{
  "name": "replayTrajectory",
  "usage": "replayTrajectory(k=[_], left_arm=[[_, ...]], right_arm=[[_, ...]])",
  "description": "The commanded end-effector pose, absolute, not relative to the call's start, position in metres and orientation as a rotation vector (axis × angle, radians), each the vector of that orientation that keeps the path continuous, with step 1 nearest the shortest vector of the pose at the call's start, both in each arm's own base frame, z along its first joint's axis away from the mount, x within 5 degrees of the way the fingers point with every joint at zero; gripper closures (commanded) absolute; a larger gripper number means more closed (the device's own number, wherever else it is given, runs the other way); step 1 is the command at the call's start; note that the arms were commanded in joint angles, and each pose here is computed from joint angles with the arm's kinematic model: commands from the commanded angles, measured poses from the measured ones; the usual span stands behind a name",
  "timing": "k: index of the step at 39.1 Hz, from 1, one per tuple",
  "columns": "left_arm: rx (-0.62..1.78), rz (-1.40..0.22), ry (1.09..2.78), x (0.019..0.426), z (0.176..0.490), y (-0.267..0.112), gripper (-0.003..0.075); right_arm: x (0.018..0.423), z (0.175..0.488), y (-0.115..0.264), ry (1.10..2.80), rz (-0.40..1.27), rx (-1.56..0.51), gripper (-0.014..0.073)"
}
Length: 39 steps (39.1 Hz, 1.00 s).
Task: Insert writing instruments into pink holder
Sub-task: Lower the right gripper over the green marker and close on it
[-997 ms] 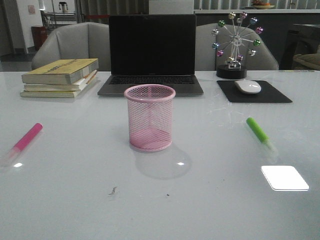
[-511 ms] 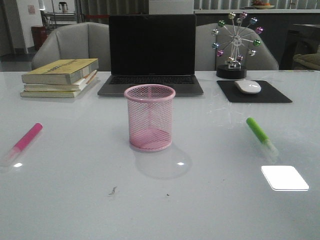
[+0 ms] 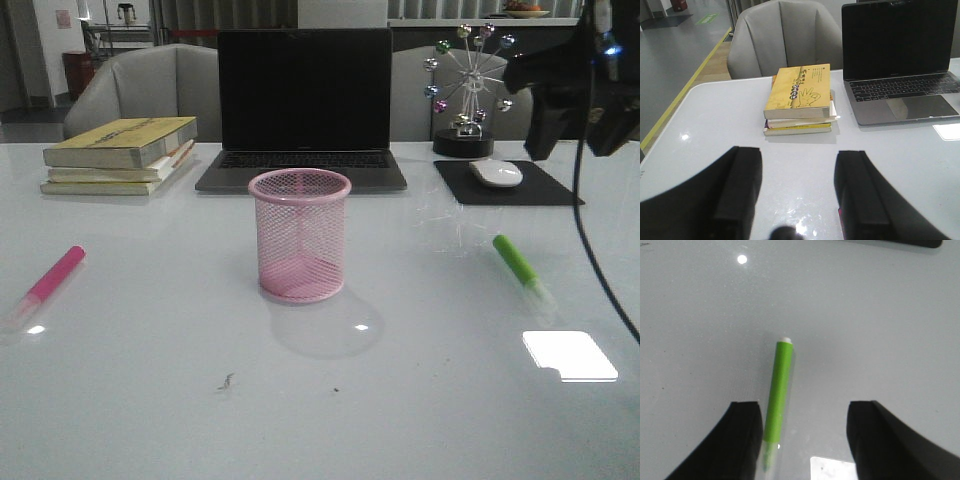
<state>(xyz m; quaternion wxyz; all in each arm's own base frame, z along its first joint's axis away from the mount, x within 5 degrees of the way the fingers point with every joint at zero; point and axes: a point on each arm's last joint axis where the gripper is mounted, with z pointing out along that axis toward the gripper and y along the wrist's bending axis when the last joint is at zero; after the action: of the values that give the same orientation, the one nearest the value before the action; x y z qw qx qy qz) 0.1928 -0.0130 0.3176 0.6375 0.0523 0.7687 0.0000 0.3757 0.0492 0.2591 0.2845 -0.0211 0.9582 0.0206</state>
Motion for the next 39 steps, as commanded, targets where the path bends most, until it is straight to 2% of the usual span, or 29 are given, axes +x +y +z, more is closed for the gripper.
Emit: replayTrajectory(k=[1, 19, 35, 39], left_arm=[[0.108, -0.012, 1.623, 0.195, 0.34, -0.014, 0.0315], [0.108, -0.012, 1.623, 0.195, 0.34, -0.014, 0.0315], [0.108, -0.012, 1.623, 0.195, 0.34, -0.014, 0.0315], [0.108, -0.012, 1.623, 0.195, 0.34, -0.014, 0.0315]], right_arm=[[0.392, 0.276, 0.053, 2.48, 0.061, -0.072, 0.0105], [0.414, 0.211, 0.059, 2.694, 0.063, -0.061, 0.0105], [0.418, 0.185, 0.062, 2.763, 0.09, -0.034, 0.0109], [0.418, 0.183, 0.062, 2.768, 0.09, -0.034, 0.0157]])
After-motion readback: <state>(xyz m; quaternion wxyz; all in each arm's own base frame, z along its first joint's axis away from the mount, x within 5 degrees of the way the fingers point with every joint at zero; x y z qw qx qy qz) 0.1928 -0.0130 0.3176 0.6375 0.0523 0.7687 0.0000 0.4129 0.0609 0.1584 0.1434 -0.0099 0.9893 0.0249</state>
